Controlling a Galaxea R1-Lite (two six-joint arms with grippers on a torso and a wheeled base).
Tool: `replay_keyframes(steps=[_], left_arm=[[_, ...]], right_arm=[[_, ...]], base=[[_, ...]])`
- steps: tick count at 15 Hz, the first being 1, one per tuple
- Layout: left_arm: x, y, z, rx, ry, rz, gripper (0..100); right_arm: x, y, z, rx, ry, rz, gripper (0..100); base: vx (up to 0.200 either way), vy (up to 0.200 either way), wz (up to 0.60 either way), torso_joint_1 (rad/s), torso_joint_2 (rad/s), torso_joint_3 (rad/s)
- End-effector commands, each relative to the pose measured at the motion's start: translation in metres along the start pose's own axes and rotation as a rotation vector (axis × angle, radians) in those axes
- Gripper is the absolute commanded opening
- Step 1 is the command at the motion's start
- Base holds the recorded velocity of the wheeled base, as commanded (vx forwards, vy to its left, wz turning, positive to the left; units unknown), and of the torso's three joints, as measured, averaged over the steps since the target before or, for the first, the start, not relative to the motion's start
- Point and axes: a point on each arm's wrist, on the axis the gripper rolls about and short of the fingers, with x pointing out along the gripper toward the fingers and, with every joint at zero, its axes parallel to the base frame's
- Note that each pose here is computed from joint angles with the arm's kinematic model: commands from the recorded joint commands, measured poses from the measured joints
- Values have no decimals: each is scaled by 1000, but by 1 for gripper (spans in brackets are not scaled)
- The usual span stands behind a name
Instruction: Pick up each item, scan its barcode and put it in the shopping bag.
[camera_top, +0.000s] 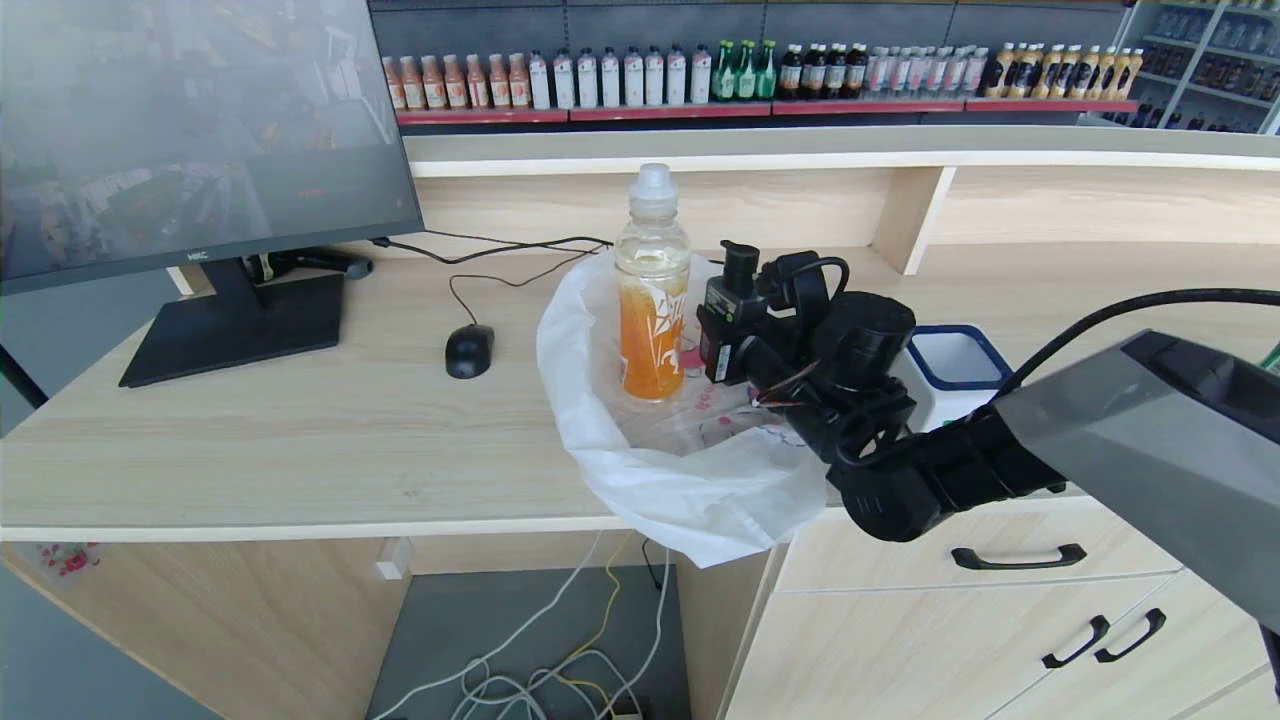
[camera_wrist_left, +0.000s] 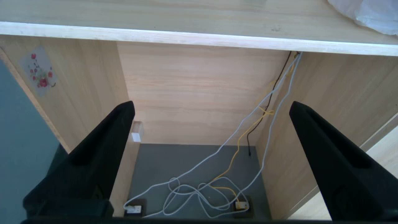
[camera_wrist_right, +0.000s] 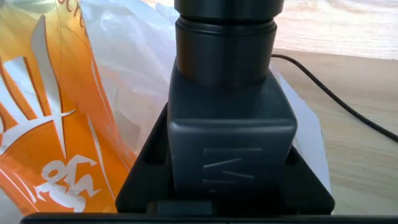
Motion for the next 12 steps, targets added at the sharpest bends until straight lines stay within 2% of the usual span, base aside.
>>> replay_keyframes(steps=[1,12], left_arm=[[0,0,0,0,0,0,100],[0,0,0,0,-1,0,100]], right_arm=[[0,0,-3,-2,8,1,0],[-3,1,-14,-6,48,4,0]], base=[[0,0,0,0,0,0],[0,0,0,0,0,0]])
